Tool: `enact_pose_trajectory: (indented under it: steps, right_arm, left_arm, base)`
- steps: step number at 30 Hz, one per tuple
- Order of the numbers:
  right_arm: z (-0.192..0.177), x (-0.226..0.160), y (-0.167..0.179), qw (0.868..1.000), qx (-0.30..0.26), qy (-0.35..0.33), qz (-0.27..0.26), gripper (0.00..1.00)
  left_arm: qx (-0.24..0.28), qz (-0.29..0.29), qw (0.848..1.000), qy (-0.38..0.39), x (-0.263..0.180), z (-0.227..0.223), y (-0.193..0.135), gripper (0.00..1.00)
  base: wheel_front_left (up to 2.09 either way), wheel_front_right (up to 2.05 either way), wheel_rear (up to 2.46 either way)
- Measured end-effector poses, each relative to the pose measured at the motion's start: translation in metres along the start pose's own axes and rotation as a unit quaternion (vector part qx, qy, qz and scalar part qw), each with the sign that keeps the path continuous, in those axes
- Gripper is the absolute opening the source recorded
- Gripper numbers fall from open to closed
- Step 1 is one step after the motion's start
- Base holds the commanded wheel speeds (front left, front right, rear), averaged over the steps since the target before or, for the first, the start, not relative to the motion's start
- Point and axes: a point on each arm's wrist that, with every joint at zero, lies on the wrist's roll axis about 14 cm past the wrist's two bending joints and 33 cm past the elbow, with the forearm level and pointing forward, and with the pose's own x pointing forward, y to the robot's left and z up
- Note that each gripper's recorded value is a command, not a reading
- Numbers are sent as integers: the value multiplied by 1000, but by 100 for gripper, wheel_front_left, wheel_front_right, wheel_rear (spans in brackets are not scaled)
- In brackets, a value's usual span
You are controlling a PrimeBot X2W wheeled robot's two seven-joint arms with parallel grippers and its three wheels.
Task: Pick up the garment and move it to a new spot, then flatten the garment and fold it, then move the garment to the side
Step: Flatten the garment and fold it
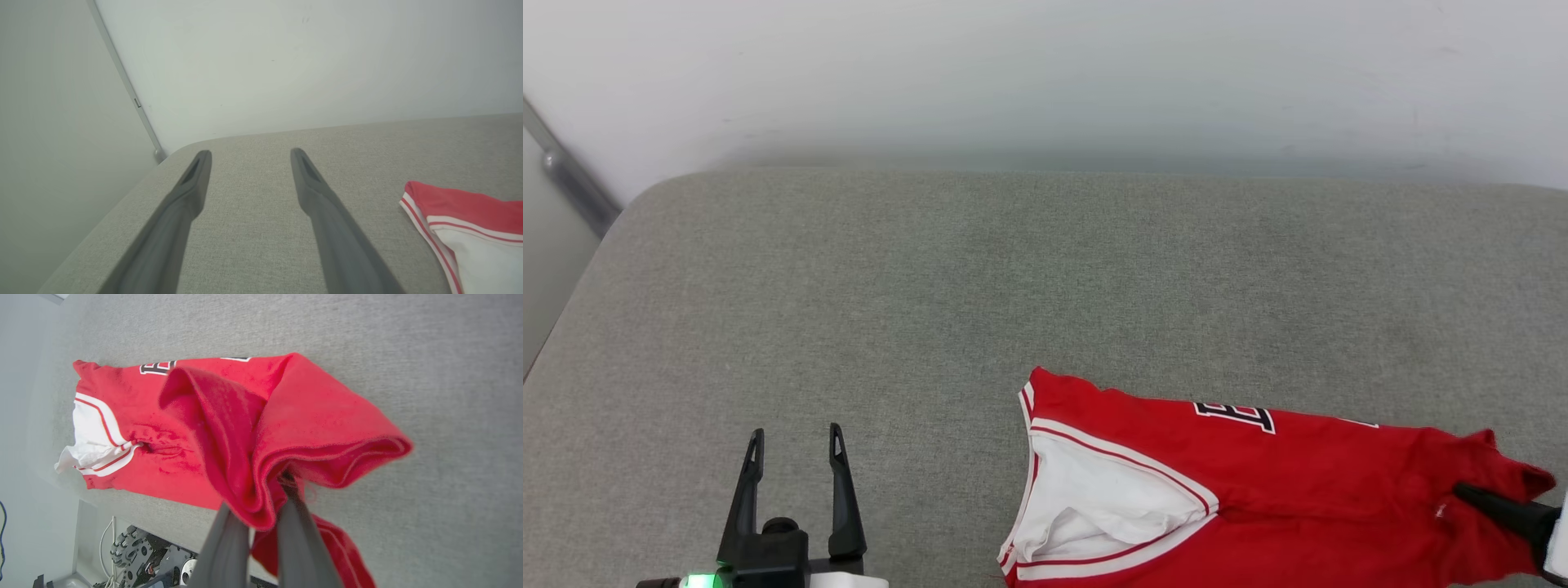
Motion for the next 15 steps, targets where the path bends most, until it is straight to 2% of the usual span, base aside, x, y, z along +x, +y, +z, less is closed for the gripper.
enact_pose_trajectory:
  steps: [7,15]
  right_arm:
    - [0,15,82,992,-69,16,105,0]
    - [-5,42,163,967,-176,54,176,0]
  left_arm:
    - [-7,2,1000,5,-2,-2,2,100]
    - [-8,2,1000,16,3,-9,1,100]
  base:
    - [0,0,0]
    - [0,0,0]
